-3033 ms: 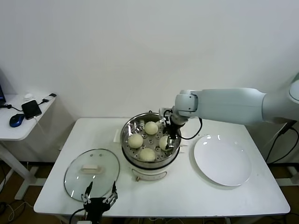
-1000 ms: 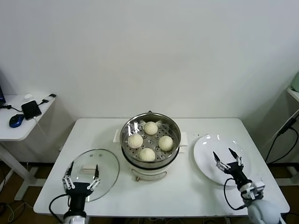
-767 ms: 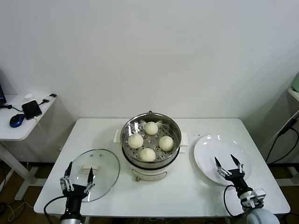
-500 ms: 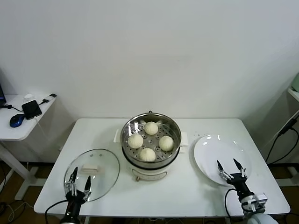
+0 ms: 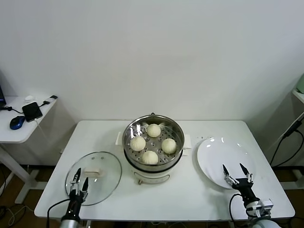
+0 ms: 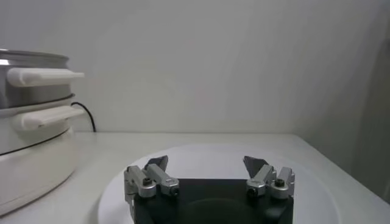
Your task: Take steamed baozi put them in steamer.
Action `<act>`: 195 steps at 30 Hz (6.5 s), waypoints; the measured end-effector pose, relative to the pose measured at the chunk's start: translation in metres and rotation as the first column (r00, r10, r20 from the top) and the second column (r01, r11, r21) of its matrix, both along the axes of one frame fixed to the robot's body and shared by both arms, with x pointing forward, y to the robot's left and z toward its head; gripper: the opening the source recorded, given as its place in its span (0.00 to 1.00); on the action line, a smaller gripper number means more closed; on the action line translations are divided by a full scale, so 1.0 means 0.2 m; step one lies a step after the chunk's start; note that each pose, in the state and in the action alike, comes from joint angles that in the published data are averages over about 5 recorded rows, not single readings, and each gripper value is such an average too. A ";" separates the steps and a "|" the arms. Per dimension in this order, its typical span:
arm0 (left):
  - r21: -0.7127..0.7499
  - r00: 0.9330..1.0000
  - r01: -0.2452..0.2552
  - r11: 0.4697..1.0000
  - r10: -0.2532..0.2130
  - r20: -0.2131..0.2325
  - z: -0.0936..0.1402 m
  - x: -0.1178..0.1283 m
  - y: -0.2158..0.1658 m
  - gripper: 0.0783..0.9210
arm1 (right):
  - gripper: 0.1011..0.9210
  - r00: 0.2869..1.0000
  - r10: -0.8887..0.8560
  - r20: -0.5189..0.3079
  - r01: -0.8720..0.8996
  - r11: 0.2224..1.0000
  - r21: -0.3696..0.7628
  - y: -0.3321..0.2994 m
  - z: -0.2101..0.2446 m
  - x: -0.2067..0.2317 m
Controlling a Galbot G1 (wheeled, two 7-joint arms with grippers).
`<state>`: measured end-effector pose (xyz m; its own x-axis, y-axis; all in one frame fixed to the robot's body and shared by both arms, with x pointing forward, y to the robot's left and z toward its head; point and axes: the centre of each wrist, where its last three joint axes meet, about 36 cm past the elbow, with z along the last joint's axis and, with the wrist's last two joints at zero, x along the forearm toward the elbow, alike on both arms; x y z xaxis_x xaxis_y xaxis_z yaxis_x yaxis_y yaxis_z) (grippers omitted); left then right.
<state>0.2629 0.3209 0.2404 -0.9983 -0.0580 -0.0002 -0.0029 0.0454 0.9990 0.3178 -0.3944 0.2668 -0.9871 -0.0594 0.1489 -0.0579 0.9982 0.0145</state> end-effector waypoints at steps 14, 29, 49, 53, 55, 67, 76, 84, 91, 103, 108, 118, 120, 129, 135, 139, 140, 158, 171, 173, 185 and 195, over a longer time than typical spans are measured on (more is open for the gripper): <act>0.087 0.999 0.032 0.996 -0.032 -0.003 -0.06 0.13 0.04 0.88 | 0.88 1.000 -0.013 -0.014 0.013 1.000 0.005 0.02 -0.03 -0.03; 0.099 0.999 0.031 0.995 -0.028 -0.030 -0.10 0.22 0.06 0.66 | 0.88 1.000 -0.017 -0.019 0.017 1.000 0.004 0.04 -0.05 -0.04; 0.061 0.999 -0.007 0.998 0.010 -0.046 -0.15 0.22 0.01 0.06 | 0.88 1.000 -0.015 -0.012 0.015 1.000 0.004 0.07 -0.04 -0.04; 0.040 0.999 -0.016 0.999 0.018 -0.035 -0.09 0.22 -0.01 0.06 | 0.88 1.000 -0.014 -0.011 0.014 1.000 0.004 0.07 -0.04 -0.05; 0.030 0.999 -0.023 0.999 0.024 -0.024 -0.06 0.23 -0.02 0.06 | 0.88 1.000 -0.014 -0.011 0.014 1.000 0.004 0.07 -0.05 -0.06; 0.004 0.997 -0.067 0.998 0.067 0.045 0.36 0.29 0.01 0.06 | 0.88 1.000 -0.021 0.002 0.021 1.000 -0.015 0.05 -0.02 -0.05; 0.010 0.995 -0.073 0.997 0.072 0.068 0.81 0.37 -0.07 0.06 | 0.88 1.000 -0.013 -0.007 0.013 0.999 -0.046 0.05 0.00 -0.05; -0.009 0.998 -0.045 0.999 0.046 0.049 1.01 0.43 -0.35 0.06 | 0.88 1.000 0.005 -0.006 -0.006 0.998 -0.062 0.06 0.00 -0.04; -0.060 0.999 -0.033 0.998 0.035 0.033 1.05 0.48 -0.68 0.06 | 0.88 1.000 0.017 -0.005 -0.018 0.998 -0.061 0.08 -0.01 -0.05; -0.109 0.999 0.009 0.994 -0.005 0.039 1.05 0.56 -1.25 0.06 | 0.88 1.000 0.013 0.005 -0.013 0.998 -0.060 0.07 -0.03 -0.06; -0.107 0.999 0.011 0.994 -0.007 0.034 1.02 0.59 -1.39 0.06 | 0.88 1.000 0.006 0.004 -0.006 0.999 -0.053 0.07 -0.06 -0.08; -0.062 1.000 0.005 0.998 -0.004 0.022 0.94 0.65 -1.52 0.06 | 0.88 1.000 -0.015 0.014 0.015 0.999 -0.050 0.06 -0.07 -0.10; -0.051 1.000 0.004 0.999 -0.002 0.020 0.92 0.65 -1.53 0.06 | 0.88 1.000 -0.019 0.018 0.020 0.999 -0.049 0.07 -0.07 -0.10; -0.019 1.000 -0.008 1.000 0.009 0.021 0.85 0.68 -1.53 0.06 | 0.88 0.999 -0.029 0.031 0.031 0.999 -0.045 0.08 -0.07 -0.09; -0.010 1.000 -0.011 1.000 0.011 0.018 0.82 0.69 -1.54 0.06 | 0.88 0.999 -0.031 0.039 0.032 0.998 -0.044 0.10 -0.07 -0.08; -0.007 1.000 -0.011 1.000 0.011 0.021 0.81 0.70 -1.54 0.06 | 0.88 0.999 -0.033 0.044 0.035 0.998 -0.045 0.11 -0.08 -0.08; -0.006 1.000 -0.011 1.000 0.011 0.022 0.80 0.70 -1.54 0.06 | 0.88 0.998 -0.033 0.045 0.035 0.998 -0.045 0.11 -0.08 -0.08; 0.003 1.000 0.022 1.000 -0.022 0.010 0.82 0.66 -1.51 0.32 | 0.88 0.997 -0.020 0.073 0.025 0.998 -0.065 0.11 -0.06 -0.07; -0.119 0.992 0.126 0.985 -0.122 0.042 0.97 0.50 -1.45 0.76 | 0.88 0.998 0.001 0.067 0.004 0.998 -0.066 0.15 -0.05 -0.06; -0.155 0.988 0.151 0.976 -0.144 0.052 1.00 0.48 -1.41 0.82 | 0.88 0.998 -0.003 0.069 0.007 0.998 -0.062 0.15 -0.04 -0.07; -0.599 0.973 0.230 0.767 -0.172 0.153 1.12 0.50 -0.90 0.88 | 0.88 0.994 -0.007 0.109 0.012 0.999 -0.046 0.18 0.00 -0.07; -0.894 0.991 0.120 0.431 -0.098 0.086 0.89 0.45 -0.40 0.88 | 0.88 0.992 -0.003 0.123 0.008 0.999 -0.038 0.21 0.01 -0.08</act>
